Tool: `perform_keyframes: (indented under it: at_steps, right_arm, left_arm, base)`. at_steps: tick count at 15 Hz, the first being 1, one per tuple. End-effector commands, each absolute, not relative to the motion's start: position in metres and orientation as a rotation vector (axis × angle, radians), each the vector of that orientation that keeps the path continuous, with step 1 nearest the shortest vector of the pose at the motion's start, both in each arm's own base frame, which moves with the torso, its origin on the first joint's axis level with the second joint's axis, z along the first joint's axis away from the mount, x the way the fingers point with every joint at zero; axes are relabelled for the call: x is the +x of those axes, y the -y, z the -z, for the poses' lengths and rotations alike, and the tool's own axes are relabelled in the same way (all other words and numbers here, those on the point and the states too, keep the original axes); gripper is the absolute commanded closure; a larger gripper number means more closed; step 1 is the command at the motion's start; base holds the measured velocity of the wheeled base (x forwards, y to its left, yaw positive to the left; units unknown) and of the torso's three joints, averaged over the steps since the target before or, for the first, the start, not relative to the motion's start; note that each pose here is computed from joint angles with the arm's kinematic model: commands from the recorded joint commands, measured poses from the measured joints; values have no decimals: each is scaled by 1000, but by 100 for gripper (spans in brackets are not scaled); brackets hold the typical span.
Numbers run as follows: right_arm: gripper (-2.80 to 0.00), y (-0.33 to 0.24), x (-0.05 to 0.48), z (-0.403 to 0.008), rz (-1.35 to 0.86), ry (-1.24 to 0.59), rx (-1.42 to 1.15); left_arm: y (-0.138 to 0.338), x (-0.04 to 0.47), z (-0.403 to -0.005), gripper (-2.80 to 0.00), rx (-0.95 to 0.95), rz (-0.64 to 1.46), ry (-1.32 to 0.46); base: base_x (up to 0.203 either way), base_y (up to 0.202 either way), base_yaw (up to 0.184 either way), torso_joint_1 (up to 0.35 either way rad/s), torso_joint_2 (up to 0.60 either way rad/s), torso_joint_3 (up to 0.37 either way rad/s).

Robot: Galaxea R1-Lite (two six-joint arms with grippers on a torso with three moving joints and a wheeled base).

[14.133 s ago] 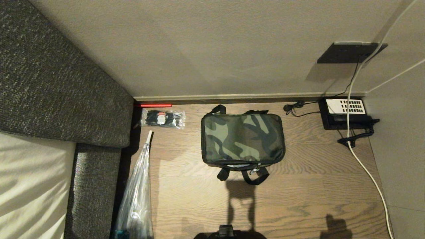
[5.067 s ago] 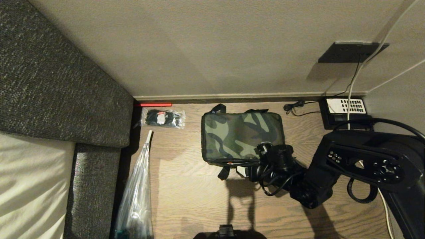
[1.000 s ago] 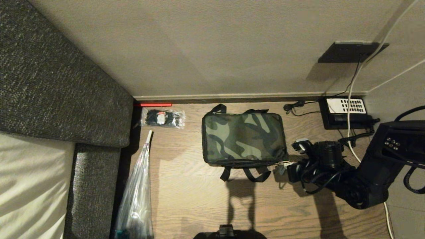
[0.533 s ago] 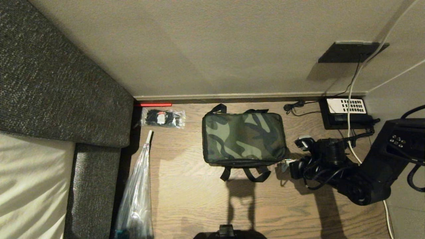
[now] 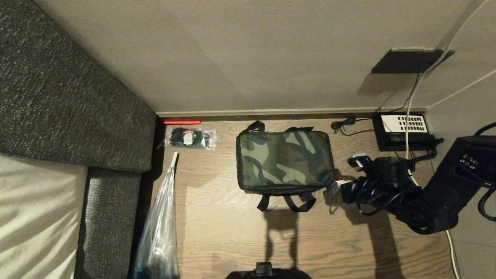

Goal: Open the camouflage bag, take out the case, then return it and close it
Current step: Open the top of the storage box

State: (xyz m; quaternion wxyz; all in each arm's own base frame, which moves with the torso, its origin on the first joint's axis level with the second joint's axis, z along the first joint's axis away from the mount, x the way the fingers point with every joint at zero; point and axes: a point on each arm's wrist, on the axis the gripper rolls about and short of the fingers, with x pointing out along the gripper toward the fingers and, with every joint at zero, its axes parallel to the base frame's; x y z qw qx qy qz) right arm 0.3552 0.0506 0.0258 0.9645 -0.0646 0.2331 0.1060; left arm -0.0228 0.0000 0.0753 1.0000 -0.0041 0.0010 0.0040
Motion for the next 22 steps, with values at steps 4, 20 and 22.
perform_keyframes:
  at_steps: [4, 20, 22]
  right_arm:
    - [0, -44, 360, -28, -200, -455, -146]
    - [0, -49, 396, -39, -196, -336, -140]
    - [0, -50, 403, -43, -193, -312, -138]
  left_arm:
    - [0, -23, -75, 0, -9, -9, -1]
    - [0, -23, -75, 0, -9, -11, -1]
    - [0, -23, -75, 0, -9, -9, -2]
  base:
    - [0, 0, 0, 0, 0, 0]
    - [0, 0, 0, 0, 0, 0]
    - [0, 0, 0, 0, 0, 0]
